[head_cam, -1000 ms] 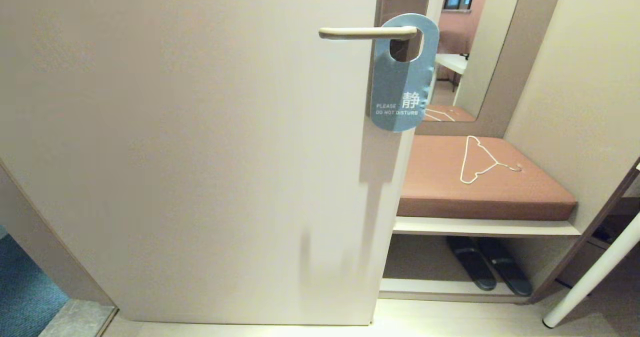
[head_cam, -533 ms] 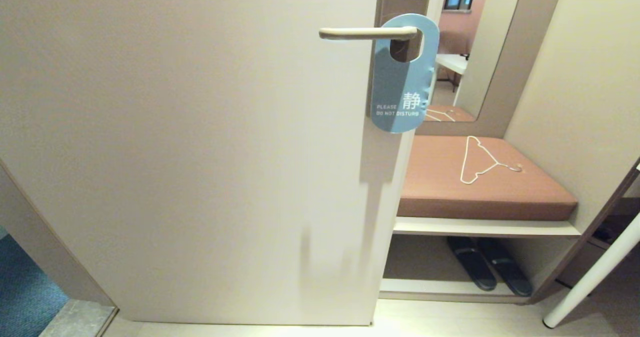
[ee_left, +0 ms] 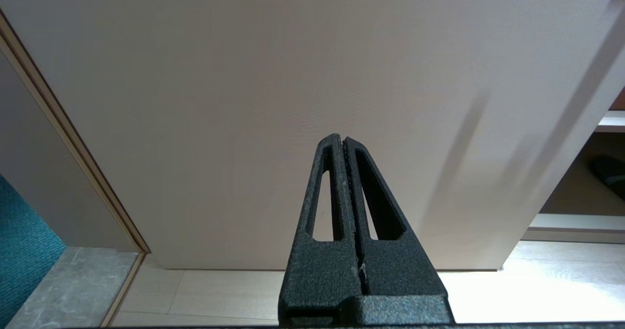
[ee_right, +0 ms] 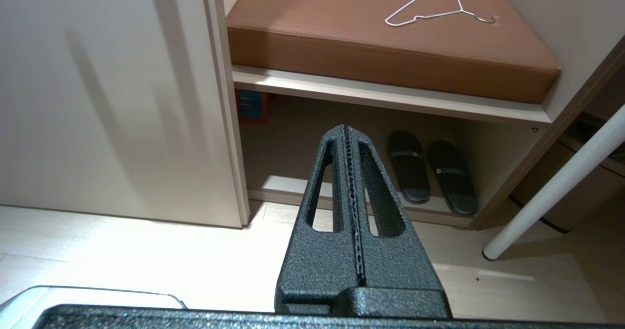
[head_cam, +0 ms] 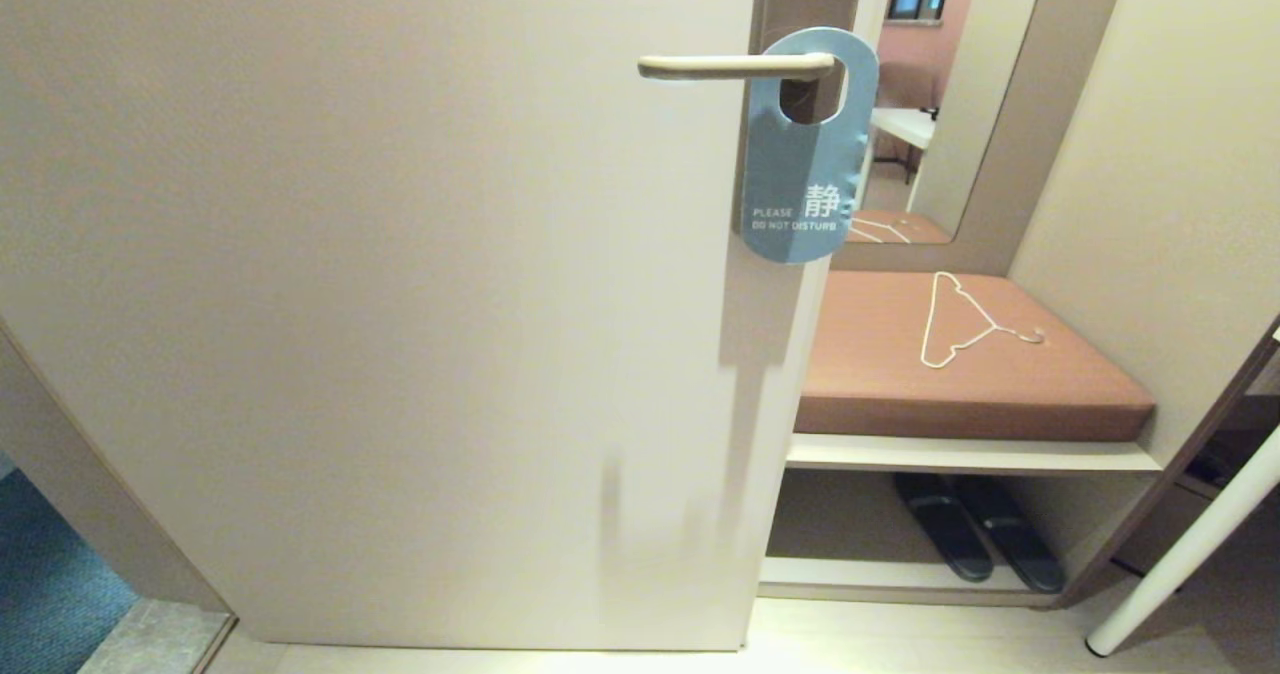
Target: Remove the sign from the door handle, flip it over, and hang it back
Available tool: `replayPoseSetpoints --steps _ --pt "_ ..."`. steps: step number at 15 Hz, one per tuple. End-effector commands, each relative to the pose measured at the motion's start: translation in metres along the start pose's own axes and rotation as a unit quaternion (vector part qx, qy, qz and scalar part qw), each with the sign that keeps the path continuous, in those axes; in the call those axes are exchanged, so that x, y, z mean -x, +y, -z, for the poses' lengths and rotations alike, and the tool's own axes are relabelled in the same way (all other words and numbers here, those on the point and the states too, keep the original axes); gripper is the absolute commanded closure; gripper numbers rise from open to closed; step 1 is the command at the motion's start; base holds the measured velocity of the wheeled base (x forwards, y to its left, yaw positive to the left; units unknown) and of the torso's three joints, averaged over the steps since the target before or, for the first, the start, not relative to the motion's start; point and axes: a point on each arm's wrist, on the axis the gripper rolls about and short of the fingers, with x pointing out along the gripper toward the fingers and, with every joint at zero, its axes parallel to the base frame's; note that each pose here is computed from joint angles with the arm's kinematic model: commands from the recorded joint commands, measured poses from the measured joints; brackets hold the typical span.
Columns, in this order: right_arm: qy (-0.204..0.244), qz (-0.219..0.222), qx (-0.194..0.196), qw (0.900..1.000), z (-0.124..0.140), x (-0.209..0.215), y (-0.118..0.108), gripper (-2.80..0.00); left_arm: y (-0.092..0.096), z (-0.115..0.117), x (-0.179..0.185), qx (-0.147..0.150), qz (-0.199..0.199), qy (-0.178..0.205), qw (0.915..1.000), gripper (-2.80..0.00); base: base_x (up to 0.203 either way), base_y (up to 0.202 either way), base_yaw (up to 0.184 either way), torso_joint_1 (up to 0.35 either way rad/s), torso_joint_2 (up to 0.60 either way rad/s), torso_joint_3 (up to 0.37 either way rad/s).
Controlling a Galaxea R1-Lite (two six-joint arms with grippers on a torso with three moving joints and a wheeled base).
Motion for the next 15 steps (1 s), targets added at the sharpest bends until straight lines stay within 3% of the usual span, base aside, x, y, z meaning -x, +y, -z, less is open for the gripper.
replayPoseSetpoints --steps 1,15 --pt "0.001 0.000 0.000 1.000 0.0000 0.0000 0.0000 0.00 0.0000 -0.0001 -0.0001 0.000 0.000 0.001 1.0000 0.00 0.000 0.000 0.000 0.000 0.00 0.000" --pt "0.000 -0.001 -0.001 1.000 -0.0002 0.0000 0.0000 0.00 0.0000 -0.0005 0.0000 0.000 0.000 0.000 1.0000 0.00 0.000 0.000 0.000 0.000 0.00 0.000"
